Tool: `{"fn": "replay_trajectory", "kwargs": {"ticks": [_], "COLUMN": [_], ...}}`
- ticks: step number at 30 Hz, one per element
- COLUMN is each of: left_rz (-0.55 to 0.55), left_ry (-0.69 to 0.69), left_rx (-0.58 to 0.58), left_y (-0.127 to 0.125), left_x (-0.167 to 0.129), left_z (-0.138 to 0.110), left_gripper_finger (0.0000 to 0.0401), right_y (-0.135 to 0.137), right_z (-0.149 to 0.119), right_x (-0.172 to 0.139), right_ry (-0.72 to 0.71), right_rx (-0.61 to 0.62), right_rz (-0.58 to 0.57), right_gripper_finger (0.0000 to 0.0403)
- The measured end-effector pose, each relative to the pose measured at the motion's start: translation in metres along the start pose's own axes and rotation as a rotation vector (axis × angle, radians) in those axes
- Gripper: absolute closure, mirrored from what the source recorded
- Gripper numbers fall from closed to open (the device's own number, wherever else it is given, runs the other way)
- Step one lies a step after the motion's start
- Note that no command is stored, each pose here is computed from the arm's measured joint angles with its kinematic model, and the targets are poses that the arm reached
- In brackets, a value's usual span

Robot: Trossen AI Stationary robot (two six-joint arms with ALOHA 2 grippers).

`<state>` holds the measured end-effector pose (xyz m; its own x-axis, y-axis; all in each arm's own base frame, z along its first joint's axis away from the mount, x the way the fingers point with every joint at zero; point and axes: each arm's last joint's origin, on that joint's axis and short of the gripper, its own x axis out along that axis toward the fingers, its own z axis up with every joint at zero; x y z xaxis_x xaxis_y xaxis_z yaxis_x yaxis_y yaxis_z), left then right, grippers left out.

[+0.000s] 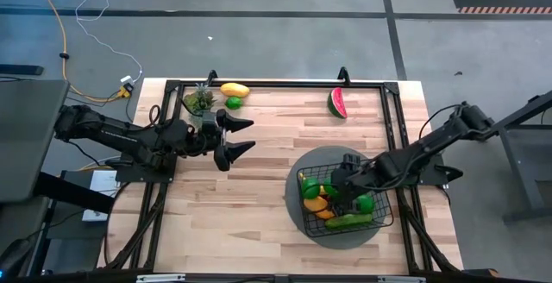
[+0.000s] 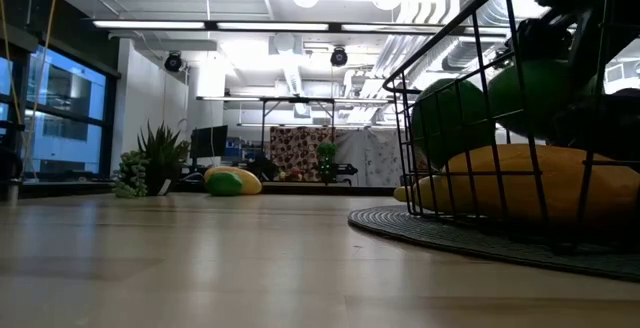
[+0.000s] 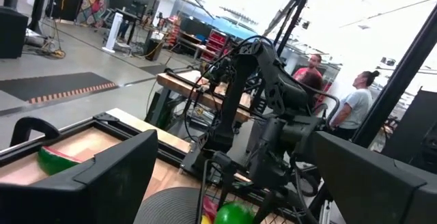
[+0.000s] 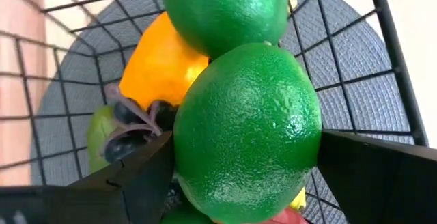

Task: Build produce basket
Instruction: Put the green lime into the black basket

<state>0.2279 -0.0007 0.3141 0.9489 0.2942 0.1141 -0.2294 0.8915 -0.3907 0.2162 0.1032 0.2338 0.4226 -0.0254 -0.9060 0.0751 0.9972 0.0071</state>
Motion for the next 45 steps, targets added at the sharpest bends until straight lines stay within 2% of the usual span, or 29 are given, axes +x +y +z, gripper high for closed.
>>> {"fn": "replay_trajectory", "kwargs": {"ticks": [5, 10, 16, 25, 41, 45], "left_rz": [0.000, -0.001, -0.001, -0.001, -0.001, -0.001], "left_ry": [0.000, -0.001, -0.001, -0.002, -0.002, -0.002], "left_rx": [0.000, -0.003, -0.004, -0.004, -0.004, -0.004], "left_y": [0.0000, -0.0001, -0.0002, -0.0002, -0.0002, -0.0002], "left_x": [0.0000, 0.0000, 0.0000, 0.0000, 0.0000, 0.0000], "left_z": [0.0000, 0.0001, 0.0001, 0.0002, 0.0002, 0.0002], "left_gripper_finger": [0.0025, 0.0025, 0.0025, 0.0025, 0.0025, 0.0025], "right_y": [0.0009, 0.0015, 0.0019, 0.0019, 0.0017, 0.0020], "right_z": [0.0004, 0.0014, 0.0036, 0.0036, 0.0037, 0.0035], "right_x": [0.0062, 0.0079, 0.0079, 0.0080, 0.0078, 0.0078], "right_ry": [0.007, -0.001, -0.033, -0.033, -0.037, -0.032], "right_rx": [0.116, 0.089, 0.146, 0.142, 0.141, 0.148], "right_rz": [-0.035, -0.043, -0.053, -0.052, -0.058, -0.049], "right_gripper_finger": [0.0100, 0.0100, 0.0100, 0.0099, 0.0011, 0.0004]}}
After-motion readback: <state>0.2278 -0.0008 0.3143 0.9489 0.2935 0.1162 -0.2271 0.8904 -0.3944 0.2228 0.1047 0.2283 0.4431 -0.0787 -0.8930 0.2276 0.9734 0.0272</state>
